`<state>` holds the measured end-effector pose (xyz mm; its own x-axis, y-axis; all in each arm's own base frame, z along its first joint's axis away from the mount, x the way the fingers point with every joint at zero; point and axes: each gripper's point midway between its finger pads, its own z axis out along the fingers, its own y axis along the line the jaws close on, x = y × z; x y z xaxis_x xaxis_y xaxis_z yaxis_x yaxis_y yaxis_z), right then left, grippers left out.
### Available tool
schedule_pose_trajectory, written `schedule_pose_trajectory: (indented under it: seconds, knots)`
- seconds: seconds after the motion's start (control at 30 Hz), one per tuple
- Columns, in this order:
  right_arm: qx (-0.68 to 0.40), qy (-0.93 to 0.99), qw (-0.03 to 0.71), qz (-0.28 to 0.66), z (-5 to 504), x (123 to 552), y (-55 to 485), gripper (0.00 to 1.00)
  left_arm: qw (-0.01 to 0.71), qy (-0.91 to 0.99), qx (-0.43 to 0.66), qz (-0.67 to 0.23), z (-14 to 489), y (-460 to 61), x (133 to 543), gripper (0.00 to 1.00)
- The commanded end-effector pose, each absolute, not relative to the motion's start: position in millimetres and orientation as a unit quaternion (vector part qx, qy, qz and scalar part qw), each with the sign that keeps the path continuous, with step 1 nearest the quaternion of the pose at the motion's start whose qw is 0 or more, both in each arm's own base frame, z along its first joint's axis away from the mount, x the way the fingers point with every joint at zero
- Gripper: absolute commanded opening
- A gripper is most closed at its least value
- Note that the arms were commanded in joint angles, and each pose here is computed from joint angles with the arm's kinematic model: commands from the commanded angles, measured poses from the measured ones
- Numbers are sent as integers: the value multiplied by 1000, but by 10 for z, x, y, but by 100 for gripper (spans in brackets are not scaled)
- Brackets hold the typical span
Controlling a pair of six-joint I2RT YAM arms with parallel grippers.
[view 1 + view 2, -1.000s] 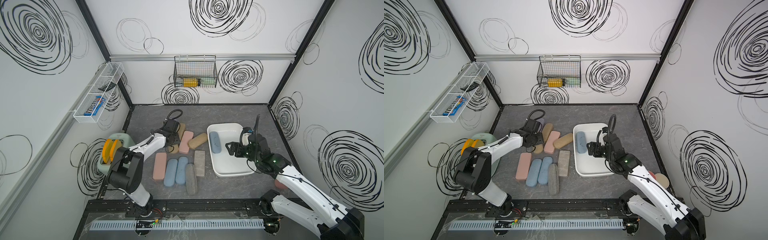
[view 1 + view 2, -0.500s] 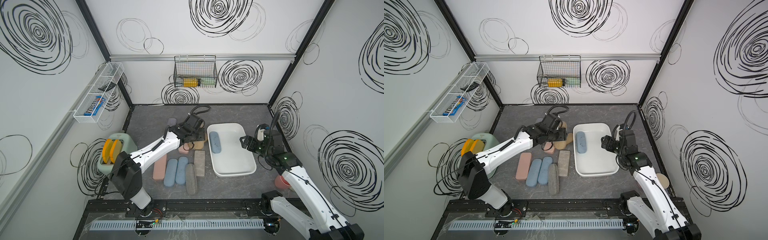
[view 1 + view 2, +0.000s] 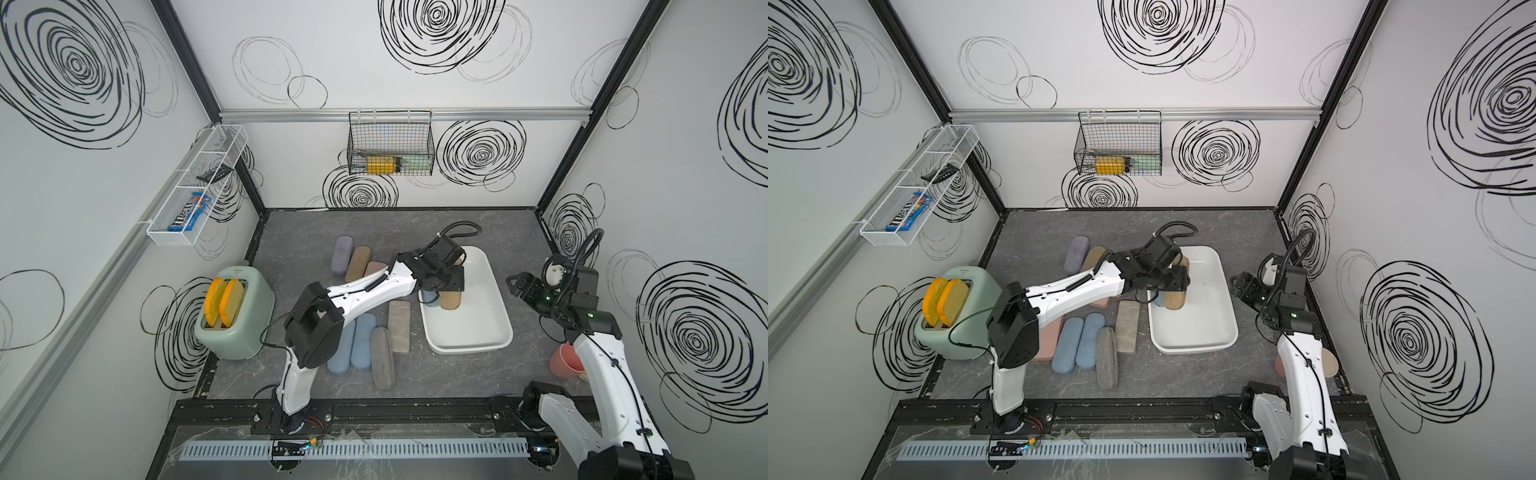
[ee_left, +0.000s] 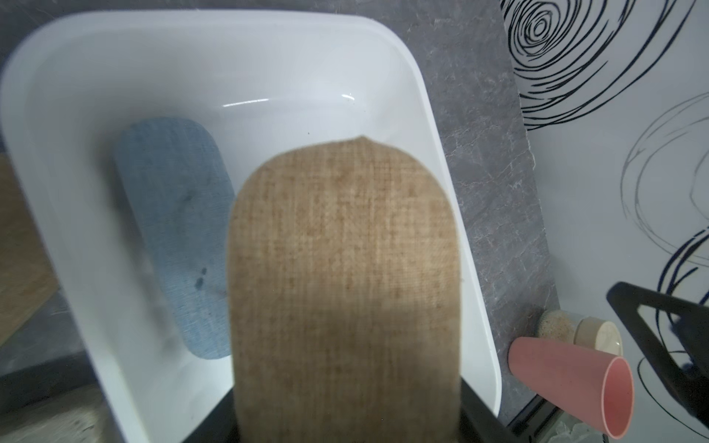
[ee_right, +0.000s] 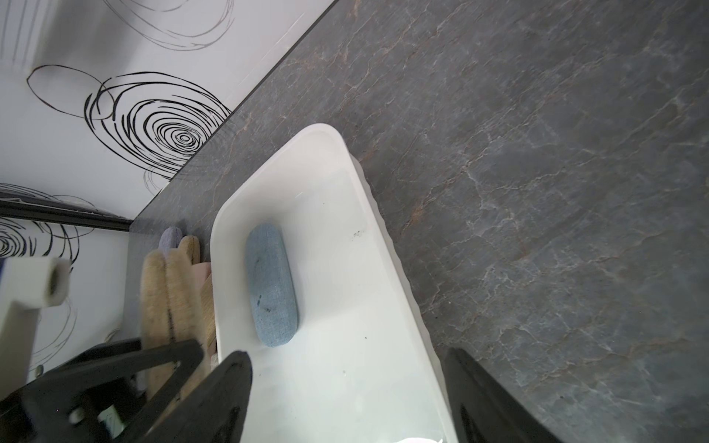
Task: Put the glasses cases into the storage boxes
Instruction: Place the glasses case in the storage box.
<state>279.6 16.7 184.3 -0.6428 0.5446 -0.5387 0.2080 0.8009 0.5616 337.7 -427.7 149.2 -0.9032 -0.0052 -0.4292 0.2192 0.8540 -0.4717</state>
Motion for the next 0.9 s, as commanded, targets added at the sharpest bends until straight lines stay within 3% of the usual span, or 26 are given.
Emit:
schedule_pose_trajectory:
  seconds: [0.0, 0.23, 0.87]
  knots:
    - [202, 879, 349, 253, 1821, 2733, 258, 83, 212, 928, 41, -303, 1548, -4547, 3530, 65]
    - [212, 871, 334, 292, 1796, 2671, 376, 82, 208, 925, 19, -316, 1282, -4753, 3789, 65]
    - [218, 866, 319, 316, 1744, 2598, 458, 82, 207, 947, -19, -243, 692, -4481, 4233, 68]
